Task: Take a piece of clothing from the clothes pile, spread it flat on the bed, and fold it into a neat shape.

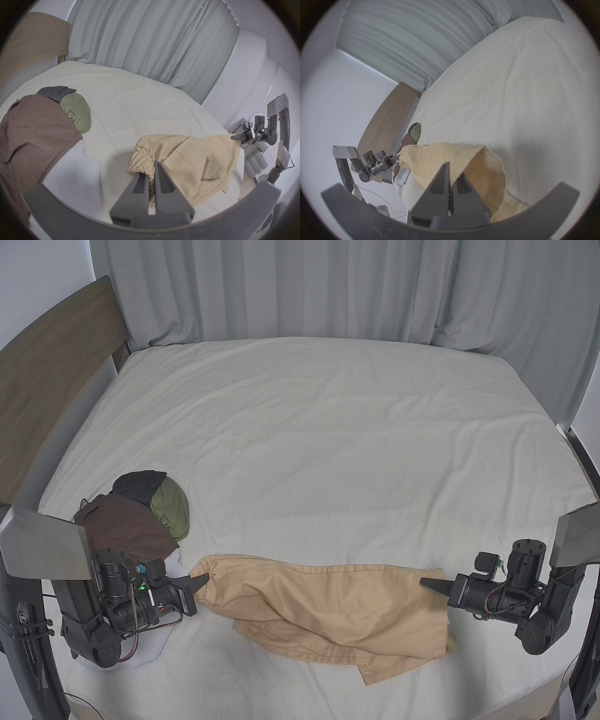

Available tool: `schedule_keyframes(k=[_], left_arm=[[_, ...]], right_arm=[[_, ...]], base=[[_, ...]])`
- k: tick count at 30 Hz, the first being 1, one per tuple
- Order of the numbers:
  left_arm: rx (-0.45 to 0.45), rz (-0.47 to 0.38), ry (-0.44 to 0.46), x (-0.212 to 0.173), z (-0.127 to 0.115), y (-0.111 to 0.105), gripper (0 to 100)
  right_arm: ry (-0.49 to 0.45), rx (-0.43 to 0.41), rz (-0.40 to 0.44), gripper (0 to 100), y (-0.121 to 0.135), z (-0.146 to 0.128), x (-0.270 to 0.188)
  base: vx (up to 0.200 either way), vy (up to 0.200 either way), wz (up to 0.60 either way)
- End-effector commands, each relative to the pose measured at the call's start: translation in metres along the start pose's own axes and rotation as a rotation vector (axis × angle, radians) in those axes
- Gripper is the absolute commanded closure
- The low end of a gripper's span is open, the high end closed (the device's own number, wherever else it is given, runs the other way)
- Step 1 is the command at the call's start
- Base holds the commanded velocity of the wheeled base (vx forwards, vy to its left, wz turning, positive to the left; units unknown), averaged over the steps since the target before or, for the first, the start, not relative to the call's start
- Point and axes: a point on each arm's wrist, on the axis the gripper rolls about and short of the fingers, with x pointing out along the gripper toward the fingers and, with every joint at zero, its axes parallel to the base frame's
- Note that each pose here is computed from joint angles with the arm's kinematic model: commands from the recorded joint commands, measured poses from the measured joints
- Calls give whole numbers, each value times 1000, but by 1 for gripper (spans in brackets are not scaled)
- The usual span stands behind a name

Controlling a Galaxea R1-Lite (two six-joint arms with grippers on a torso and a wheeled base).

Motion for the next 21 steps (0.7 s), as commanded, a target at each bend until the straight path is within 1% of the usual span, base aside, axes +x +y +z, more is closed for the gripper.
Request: schedule_keyframes(k=[1,4,5,6,10,11,12,15,18,21], left_arm=[[0,1,-3,0,0,0,100],[0,2,-5,0,1,1,100],[0,2,-5,0,1,1,100],[0,6,-6,-1,1,2,100],[-3,9,5,-1,-2,3,100],[-3,9,5,-1,-2,3,100],[-3,8,8,-1,-3,3,100],[-8,10,17,0,-5,4,100],[-8,10,19,-1,-5,4,100],[-12,11,27,-2,-7,4,100]], right_arm=[[-13,-11,13,100,6,3,-6],[49,-8,56,100,16,-7,-20],[49,-8,56,100,16,-7,-20],[89,-9,65,100,20,-16,-26],[177,-42,63,100,25,-36,-32],[177,-42,63,100,25,-36,-32],[242,-42,43,100,21,-49,-34],[327,-48,2,100,7,-65,-29],[371,-68,-22,100,-2,-75,-26],[383,-67,-28,100,-4,-77,-25]], base=[[0,0,0],[0,0,0],[0,0,0],[0,0,0],[0,0,0],[0,0,0],[0,0,0],[0,0,0],[0,0,0],[0,0,0]])
